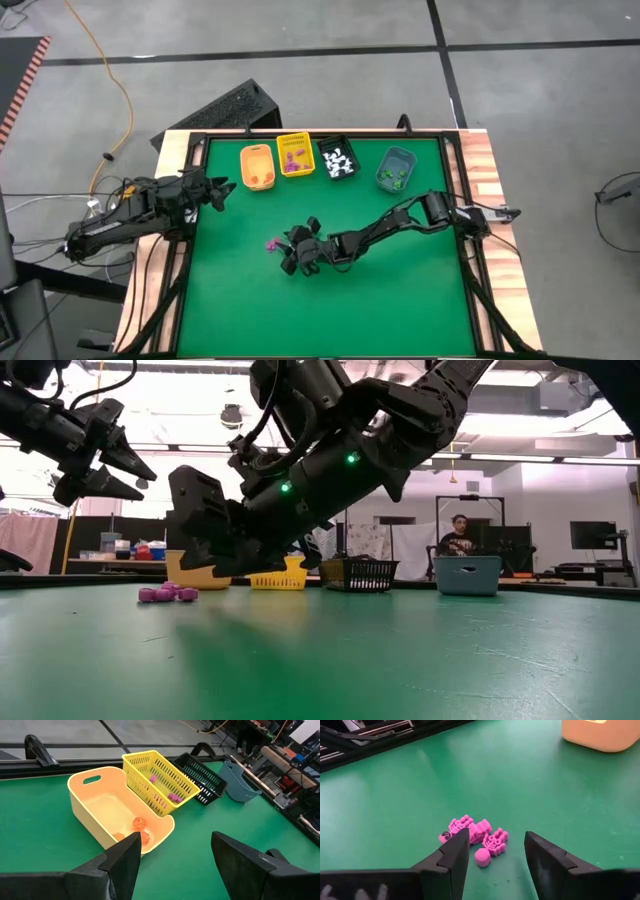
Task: Sort Halloween decoration
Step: Put the pink skeleton toy into the yellow bin
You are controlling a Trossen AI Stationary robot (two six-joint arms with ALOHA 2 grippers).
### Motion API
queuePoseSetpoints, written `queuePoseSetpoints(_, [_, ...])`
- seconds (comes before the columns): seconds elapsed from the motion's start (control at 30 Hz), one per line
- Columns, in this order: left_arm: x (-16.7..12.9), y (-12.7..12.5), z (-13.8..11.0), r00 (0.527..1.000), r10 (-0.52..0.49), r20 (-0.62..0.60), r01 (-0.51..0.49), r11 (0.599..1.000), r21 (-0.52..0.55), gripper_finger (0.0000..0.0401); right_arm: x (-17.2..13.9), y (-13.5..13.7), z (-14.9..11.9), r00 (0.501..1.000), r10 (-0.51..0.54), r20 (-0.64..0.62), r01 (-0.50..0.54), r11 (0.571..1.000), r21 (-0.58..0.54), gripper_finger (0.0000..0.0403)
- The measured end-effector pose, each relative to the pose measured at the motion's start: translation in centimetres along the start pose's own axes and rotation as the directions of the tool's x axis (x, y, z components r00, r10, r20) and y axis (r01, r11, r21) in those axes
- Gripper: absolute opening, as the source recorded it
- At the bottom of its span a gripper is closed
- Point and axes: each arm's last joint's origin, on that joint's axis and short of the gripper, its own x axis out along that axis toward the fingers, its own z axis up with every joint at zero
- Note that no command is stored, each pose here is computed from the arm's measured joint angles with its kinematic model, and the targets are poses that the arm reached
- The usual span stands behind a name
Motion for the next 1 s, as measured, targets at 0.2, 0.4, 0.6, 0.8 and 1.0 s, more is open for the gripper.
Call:
queuePoseSetpoints(0.2, [0.0,0.0,0.0,1.000,-0.001,0.000,0.001,1.000,0.000,0.0231,0.6,0.0,-1.0,1.000,-0.012,0.015,0.012,1.000,0.009,0.0191])
queuePoseSetpoints(0.4, [0.0,0.0,0.0,1.000,-0.006,-0.004,0.006,1.000,-0.006,0.0231,1.0,-0.1,-2.1,1.000,-0.016,0.004,0.016,1.000,0.003,0.0191])
queuePoseSetpoints(0.6, [0.0,0.0,0.0,1.000,-0.005,-0.004,0.005,1.000,-0.006,0.0231,1.2,-0.5,-2.1,1.000,-0.031,-0.004,0.031,1.000,-0.005,0.0191])
queuePoseSetpoints(0.8, [0.0,0.0,0.0,1.000,-0.005,-0.004,0.005,1.000,-0.006,0.0231,1.8,-1.4,-1.7,0.999,-0.052,0.000,0.052,0.999,0.004,0.0191])
queuePoseSetpoints(1.0, [0.0,0.0,0.0,1.000,-0.004,-0.003,0.004,1.000,-0.006,0.0231,2.4,-1.7,-2.5,0.998,-0.064,0.002,0.064,0.998,-0.003,0.0190])
